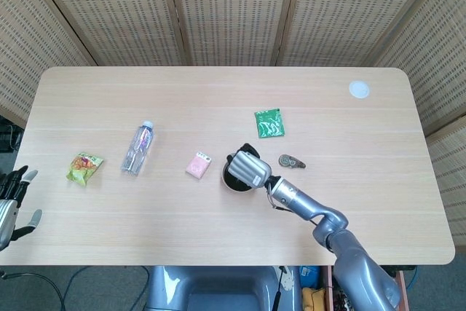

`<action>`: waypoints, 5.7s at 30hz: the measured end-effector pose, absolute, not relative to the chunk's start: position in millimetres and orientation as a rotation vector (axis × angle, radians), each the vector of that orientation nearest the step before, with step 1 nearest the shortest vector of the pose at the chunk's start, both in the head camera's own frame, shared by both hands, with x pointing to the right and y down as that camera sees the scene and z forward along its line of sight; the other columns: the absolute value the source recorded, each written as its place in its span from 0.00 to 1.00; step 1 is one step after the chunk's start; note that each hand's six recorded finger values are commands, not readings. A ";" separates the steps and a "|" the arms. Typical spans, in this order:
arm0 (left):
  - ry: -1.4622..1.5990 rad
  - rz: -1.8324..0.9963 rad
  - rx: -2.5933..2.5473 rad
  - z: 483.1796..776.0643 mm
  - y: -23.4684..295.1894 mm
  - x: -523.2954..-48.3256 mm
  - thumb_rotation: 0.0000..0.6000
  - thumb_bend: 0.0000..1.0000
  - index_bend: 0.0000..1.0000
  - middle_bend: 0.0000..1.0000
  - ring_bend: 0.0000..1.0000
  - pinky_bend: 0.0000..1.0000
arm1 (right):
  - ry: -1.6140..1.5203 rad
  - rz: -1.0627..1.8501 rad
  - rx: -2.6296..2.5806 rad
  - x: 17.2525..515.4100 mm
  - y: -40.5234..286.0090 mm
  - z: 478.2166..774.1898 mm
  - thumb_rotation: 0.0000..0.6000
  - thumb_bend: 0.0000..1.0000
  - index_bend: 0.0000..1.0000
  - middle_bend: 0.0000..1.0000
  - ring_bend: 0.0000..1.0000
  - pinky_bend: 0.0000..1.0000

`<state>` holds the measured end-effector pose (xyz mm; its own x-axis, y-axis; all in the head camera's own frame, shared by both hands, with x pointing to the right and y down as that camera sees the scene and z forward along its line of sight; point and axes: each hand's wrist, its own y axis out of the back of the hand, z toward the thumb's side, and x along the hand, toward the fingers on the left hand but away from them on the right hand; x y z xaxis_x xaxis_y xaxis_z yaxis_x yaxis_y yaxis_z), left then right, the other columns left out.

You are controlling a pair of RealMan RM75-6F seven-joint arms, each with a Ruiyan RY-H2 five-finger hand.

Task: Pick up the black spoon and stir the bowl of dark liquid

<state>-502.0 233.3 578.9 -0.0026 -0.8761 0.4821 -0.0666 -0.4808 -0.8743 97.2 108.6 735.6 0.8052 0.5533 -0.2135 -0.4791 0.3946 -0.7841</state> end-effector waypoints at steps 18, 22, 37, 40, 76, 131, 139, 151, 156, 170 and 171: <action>0.979 -1.560 -1.614 580.3 231.6 -498.3 1.00 0.41 0.05 0.00 0.00 0.00 | -0.015 0.684 -0.972 112.3 111.3 749.5 1.00 0.67 0.82 0.91 0.93 1.00; 0.977 -1.563 -1.613 580.9 231.3 -498.2 1.00 0.41 0.05 0.00 0.00 0.00 | -0.004 0.695 -0.970 113.8 106.7 750.7 1.00 0.67 0.82 0.91 0.93 1.00; 0.981 -1.575 -1.609 582.2 232.4 -500.8 1.00 0.41 0.05 0.00 0.00 0.00 | -0.002 0.700 -0.970 104.2 98.2 750.3 1.00 0.68 0.82 0.92 0.93 1.00; 0.982 -1.578 -1.609 582.6 233.3 -501.9 1.00 0.41 0.05 0.00 0.00 0.00 | -0.003 0.686 -0.978 97.0 101.7 750.5 1.00 0.68 0.82 0.92 0.93 1.00; 0.985 -1.588 -1.611 585.8 233.8 -502.9 1.00 0.41 0.05 0.00 0.00 0.00 | 0.037 0.668 -0.976 98.7 94.3 750.4 1.00 0.68 0.83 0.92 0.93 1.00; 0.994 -1.603 -1.599 583.9 237.2 -508.0 1.00 0.41 0.05 0.00 0.00 0.00 | 0.060 0.636 -1.006 87.5 100.2 753.0 1.00 0.68 0.83 0.92 0.93 1.00; 0.997 -1.598 -1.598 583.2 236.9 -508.3 1.00 0.41 0.05 0.00 0.00 0.00 | 0.044 0.625 -1.022 87.6 106.0 751.8 1.00 0.68 0.83 0.92 0.93 1.00; 0.986 -1.575 -1.615 585.6 232.5 -499.8 1.00 0.41 0.05 0.00 0.00 0.00 | 0.009 0.654 -1.018 104.4 96.8 746.2 1.00 0.68 0.83 0.92 0.93 1.00; 0.984 -1.582 -1.615 586.6 232.9 -500.2 1.00 0.41 0.05 0.00 0.00 0.00 | 0.005 0.659 -1.013 102.9 93.5 745.3 1.00 0.68 0.83 0.92 0.93 1.00; 0.992 -1.581 -1.609 584.2 234.3 -502.3 1.00 0.41 0.05 0.00 0.00 0.00 | -0.007 0.654 -1.026 100.0 99.6 746.0 1.00 0.67 0.74 0.91 0.93 1.00; 0.993 -1.581 -1.608 584.0 234.4 -502.5 1.00 0.41 0.05 0.00 0.00 0.00 | -0.008 0.655 -1.023 100.3 99.6 746.0 1.00 0.67 0.72 0.91 0.93 1.00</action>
<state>-502.5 234.4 584.0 -0.0209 -0.8701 0.4924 -0.0657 -0.4902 -0.8691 100.3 99.6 746.0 0.8105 0.5090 -0.2899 -0.5018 0.3482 -0.7918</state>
